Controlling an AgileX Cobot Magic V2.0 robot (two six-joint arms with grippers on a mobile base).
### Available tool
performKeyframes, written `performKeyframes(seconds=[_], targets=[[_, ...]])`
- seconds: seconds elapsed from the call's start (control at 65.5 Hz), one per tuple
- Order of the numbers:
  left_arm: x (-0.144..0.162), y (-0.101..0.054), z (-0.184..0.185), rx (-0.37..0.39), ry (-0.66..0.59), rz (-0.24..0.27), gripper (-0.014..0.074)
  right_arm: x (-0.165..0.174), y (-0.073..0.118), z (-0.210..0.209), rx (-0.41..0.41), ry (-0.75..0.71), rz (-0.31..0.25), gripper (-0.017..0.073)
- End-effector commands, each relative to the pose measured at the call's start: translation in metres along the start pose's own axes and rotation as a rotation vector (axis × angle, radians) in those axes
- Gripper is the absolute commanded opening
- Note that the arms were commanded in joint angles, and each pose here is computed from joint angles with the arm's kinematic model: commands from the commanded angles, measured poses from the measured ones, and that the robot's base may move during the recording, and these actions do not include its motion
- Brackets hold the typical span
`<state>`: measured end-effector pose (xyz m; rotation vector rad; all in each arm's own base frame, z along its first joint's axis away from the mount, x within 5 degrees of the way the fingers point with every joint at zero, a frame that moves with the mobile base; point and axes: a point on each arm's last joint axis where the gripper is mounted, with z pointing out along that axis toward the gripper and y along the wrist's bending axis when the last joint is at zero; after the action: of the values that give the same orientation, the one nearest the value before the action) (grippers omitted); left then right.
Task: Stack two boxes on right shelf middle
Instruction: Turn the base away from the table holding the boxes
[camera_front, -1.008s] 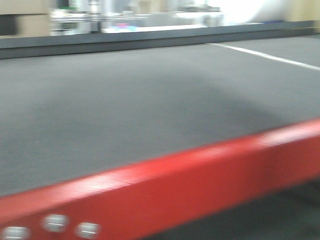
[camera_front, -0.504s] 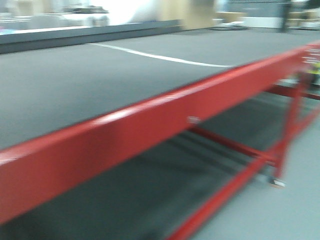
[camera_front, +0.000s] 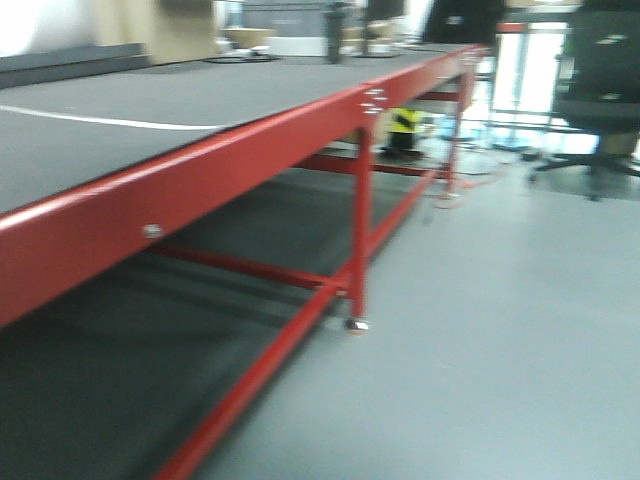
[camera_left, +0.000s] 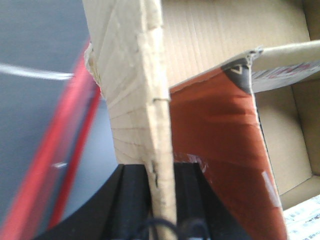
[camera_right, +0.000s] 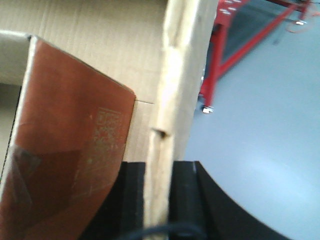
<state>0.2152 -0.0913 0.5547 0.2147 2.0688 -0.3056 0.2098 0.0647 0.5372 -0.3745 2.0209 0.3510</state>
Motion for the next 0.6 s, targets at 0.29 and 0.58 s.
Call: performKeyframes(seconds=[0.29,0.58], targets=[[-0.0054,-0.0002,-0.0088,0.018,-0.065,0.000,-0.0111,-0.0069,0.0025,-0.0084,-0.005,-0.075,-0.020,-0.0162],[-0.0054,-0.0002,-0.0088,0.018,-0.065,0.000,-0.0111,-0.0069,0.0025,-0.0084,-0.005,-0.075,-0.020,-0.0162]])
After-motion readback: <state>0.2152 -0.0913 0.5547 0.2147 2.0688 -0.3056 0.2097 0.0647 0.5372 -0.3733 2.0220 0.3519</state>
